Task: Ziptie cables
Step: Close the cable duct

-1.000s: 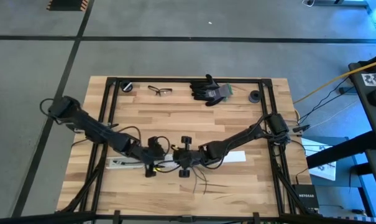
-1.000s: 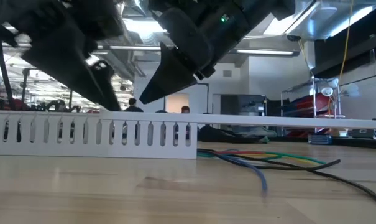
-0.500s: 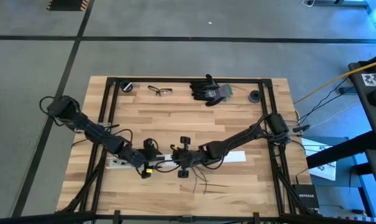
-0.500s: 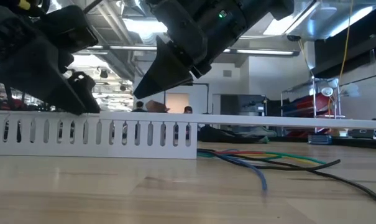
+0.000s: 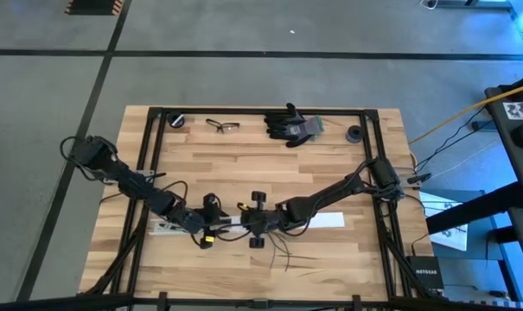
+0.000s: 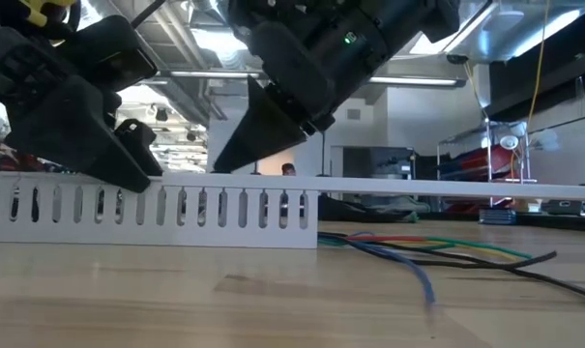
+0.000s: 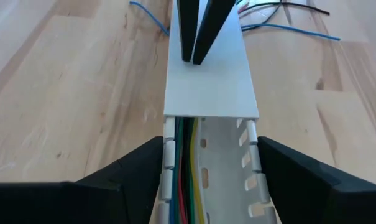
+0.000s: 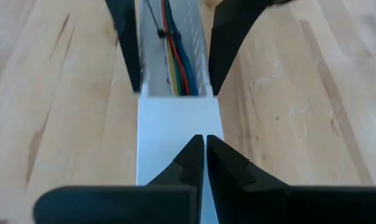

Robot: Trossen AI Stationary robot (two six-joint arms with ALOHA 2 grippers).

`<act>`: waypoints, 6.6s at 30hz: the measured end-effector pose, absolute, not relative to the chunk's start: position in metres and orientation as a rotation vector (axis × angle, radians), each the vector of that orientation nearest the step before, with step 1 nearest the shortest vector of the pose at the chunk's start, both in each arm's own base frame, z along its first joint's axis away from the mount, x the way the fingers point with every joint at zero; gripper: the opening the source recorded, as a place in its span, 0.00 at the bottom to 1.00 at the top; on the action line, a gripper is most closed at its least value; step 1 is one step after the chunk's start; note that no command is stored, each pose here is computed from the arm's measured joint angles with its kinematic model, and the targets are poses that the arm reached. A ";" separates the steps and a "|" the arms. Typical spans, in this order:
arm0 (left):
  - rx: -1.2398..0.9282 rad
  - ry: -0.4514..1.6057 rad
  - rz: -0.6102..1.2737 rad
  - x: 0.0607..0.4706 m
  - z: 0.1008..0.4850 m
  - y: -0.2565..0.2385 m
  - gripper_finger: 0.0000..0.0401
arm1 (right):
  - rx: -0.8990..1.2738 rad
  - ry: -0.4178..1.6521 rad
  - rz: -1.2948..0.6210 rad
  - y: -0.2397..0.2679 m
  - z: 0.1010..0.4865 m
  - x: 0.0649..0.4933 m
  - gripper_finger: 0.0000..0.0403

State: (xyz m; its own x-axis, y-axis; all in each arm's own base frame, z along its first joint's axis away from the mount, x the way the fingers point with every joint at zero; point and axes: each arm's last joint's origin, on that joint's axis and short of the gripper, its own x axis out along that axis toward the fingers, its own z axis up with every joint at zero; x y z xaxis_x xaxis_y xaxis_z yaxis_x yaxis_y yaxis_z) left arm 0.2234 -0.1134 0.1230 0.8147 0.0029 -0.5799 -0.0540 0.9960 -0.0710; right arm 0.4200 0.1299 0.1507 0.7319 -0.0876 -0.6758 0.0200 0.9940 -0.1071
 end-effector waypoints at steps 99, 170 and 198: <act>-0.006 0.626 -0.032 0.214 0.119 -0.114 0.59 | -0.004 0.805 -0.011 0.131 0.167 0.422 0.01; -0.028 0.703 0.045 0.206 0.141 -0.128 0.70 | 0.037 0.759 -0.016 0.125 0.148 0.406 0.01; -0.034 0.691 0.031 0.217 0.124 -0.134 0.54 | 0.132 0.627 0.004 0.123 0.119 0.447 0.01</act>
State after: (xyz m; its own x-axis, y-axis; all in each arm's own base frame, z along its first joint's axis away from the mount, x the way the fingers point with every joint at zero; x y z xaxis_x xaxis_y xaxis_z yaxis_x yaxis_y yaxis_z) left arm 0.2167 -0.1337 0.1240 0.7702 0.0172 -0.6376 -0.0400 0.9990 -0.0215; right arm 0.4470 0.1235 0.1193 0.8102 0.0437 -0.5845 0.0365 0.9915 0.1247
